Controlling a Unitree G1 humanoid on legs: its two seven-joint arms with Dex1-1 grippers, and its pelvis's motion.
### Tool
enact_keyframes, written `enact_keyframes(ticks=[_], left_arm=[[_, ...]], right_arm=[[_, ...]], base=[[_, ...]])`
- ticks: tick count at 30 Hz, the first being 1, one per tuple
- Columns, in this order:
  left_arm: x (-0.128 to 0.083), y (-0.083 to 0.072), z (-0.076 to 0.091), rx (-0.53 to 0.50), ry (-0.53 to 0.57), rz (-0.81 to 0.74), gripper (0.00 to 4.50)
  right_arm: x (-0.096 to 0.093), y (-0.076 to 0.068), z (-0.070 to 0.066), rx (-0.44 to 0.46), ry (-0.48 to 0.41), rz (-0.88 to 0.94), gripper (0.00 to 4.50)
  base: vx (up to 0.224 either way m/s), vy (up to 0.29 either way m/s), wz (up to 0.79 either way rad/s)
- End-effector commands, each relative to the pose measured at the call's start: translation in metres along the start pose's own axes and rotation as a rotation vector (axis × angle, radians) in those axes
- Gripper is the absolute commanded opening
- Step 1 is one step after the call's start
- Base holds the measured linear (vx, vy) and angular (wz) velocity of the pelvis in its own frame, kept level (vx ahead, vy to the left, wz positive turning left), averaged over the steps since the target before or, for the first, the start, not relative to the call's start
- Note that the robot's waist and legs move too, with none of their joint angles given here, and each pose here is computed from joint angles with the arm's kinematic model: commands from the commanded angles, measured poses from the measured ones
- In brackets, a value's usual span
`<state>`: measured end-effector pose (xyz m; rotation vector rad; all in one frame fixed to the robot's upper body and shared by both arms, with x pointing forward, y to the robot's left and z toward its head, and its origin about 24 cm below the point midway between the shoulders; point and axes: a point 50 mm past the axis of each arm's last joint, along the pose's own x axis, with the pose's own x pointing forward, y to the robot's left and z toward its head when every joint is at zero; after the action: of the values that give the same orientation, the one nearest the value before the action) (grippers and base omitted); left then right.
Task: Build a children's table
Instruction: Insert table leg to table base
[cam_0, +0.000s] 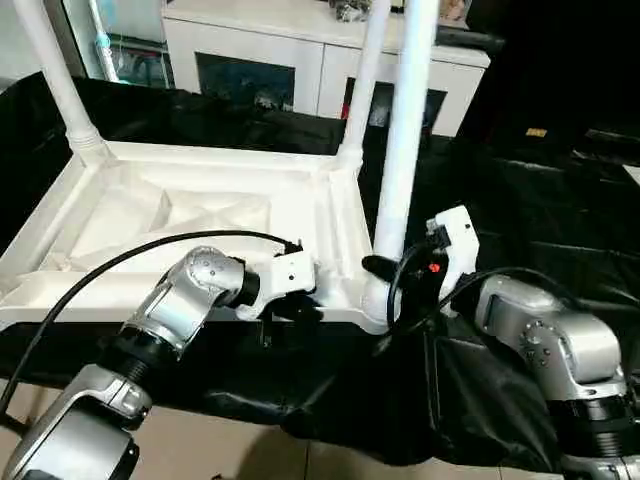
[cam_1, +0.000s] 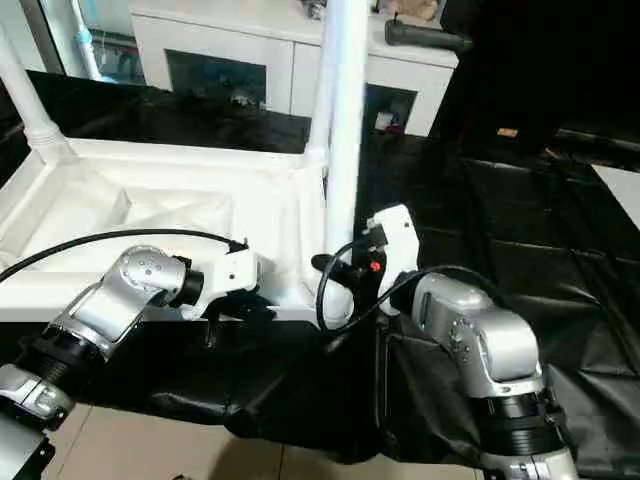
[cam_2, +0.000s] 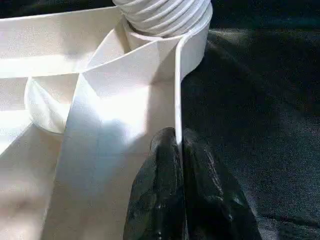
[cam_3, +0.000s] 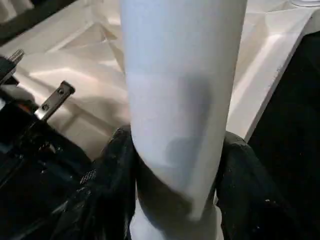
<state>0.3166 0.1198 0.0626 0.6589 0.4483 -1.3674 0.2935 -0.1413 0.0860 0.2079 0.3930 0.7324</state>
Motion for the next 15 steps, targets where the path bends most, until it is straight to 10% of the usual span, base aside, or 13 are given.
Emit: enact_keyframes(ticks=[1,15], left_arm=[[-0.004,0.006,-0.003,-0.002,0.04,0.043,0.0],[-0.005,0.008,-0.003,-0.004,0.035,0.052,0.0]], right_arm=[[-0.001,-0.002,-0.003,0.023,-0.013,0.0,1.86],[-0.009,-0.005,-0.037,0.137,-0.132,-0.018,1.86]], base=[[0.0,0.0,0.0],[0.0,0.0,0.0]])
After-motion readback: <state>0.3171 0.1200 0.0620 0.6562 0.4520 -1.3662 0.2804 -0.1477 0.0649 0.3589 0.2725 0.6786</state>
